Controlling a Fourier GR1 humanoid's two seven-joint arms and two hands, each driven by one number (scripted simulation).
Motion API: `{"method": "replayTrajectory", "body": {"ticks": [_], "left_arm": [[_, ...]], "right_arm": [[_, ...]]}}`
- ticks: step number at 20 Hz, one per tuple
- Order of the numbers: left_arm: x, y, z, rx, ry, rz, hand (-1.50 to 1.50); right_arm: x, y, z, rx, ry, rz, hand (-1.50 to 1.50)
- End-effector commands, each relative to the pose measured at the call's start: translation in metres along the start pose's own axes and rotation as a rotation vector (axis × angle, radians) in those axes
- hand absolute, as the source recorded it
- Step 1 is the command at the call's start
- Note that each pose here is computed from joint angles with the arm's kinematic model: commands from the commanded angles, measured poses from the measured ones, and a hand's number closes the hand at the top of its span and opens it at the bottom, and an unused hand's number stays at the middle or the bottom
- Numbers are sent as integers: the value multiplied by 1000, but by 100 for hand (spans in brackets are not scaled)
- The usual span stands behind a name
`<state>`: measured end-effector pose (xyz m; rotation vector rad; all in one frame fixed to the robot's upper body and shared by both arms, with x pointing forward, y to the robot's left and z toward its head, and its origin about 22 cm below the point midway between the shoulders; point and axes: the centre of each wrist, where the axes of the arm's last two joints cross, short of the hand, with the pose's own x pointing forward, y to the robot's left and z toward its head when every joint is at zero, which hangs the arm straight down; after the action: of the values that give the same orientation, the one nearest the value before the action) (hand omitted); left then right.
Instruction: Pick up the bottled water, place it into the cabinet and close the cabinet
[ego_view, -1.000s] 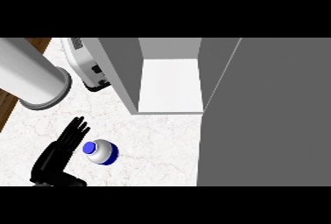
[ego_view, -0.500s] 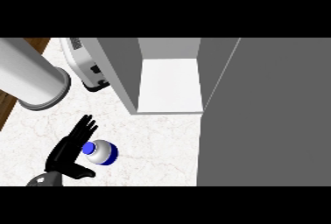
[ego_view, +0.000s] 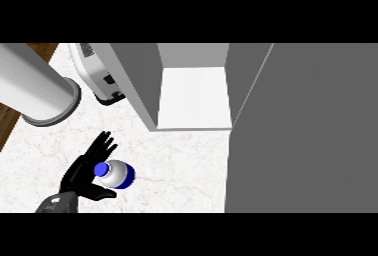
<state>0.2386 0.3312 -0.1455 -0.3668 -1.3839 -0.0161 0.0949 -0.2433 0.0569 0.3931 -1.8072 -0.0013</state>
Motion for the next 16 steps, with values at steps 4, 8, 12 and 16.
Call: {"method": "replayTrajectory", "body": {"ticks": [4,8,12,16], "left_arm": [[-9,-12,-9,-88,-23,132,-150],[-23,-25,-7,-135,-7,189,-150],[-25,-45,-25,-156,20,213,-150],[-33,-54,-21,-195,22,255,-150]], "right_arm": [[4,15,8,-3,-7,-16,-150],[4,4,-2,10,-3,-11,-150],[-5,7,-8,21,-1,-11,-150],[-13,4,-14,8,5,-16,-150]]}}
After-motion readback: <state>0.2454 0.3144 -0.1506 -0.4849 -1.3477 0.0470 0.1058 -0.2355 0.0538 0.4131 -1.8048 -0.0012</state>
